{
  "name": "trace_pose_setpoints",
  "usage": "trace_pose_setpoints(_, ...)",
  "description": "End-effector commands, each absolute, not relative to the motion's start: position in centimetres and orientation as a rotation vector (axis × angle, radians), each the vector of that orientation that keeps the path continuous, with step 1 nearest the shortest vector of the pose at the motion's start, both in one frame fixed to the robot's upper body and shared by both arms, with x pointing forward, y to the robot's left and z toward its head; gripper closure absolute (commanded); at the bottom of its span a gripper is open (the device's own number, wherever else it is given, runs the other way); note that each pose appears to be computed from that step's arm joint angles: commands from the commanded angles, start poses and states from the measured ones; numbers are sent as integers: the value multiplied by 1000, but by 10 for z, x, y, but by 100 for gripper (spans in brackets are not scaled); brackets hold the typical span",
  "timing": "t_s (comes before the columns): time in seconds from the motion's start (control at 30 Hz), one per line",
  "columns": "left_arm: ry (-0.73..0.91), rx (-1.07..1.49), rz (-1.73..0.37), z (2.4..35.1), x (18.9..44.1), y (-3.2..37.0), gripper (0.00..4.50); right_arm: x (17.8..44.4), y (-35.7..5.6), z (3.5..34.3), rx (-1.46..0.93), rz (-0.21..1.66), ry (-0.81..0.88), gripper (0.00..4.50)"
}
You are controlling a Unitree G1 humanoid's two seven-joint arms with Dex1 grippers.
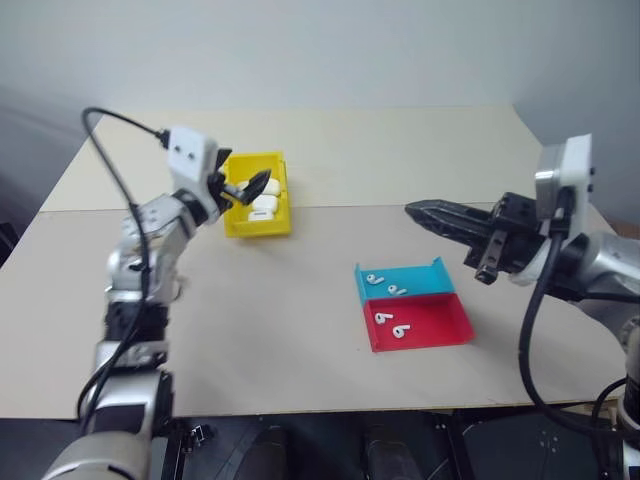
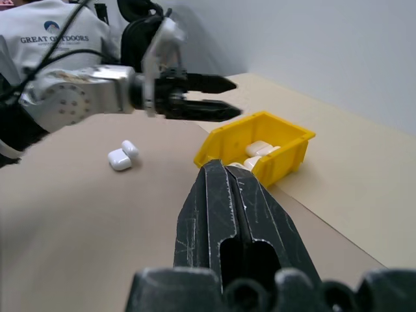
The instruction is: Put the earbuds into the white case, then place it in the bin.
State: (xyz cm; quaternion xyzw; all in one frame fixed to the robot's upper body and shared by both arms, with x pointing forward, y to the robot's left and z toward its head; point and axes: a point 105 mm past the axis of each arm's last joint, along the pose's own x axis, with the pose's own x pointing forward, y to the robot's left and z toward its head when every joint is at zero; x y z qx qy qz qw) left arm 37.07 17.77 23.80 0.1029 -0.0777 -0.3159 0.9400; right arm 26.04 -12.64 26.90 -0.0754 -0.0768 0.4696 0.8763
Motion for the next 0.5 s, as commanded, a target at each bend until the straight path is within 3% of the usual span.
trace_pose_setpoints(0.03, -176, 276, -853, 250, 320, 175, 6, 267, -127, 254, -277, 922, -178, 450)
trace_pose_setpoints(0.2, -97, 324, -991, 242, 266, 183, 6, 267, -135, 215, -370, 984, -82, 450)
trace_pose_setpoints(0.33, 15, 361, -1070, 229, 225, 196, 6, 261, -155, 201, -394, 1038, -9, 450)
trace_pose_setpoints(0.5, 69, 341, -1061, 230, 208, 203, 6, 256, -166, 203, -404, 1082, 24, 450)
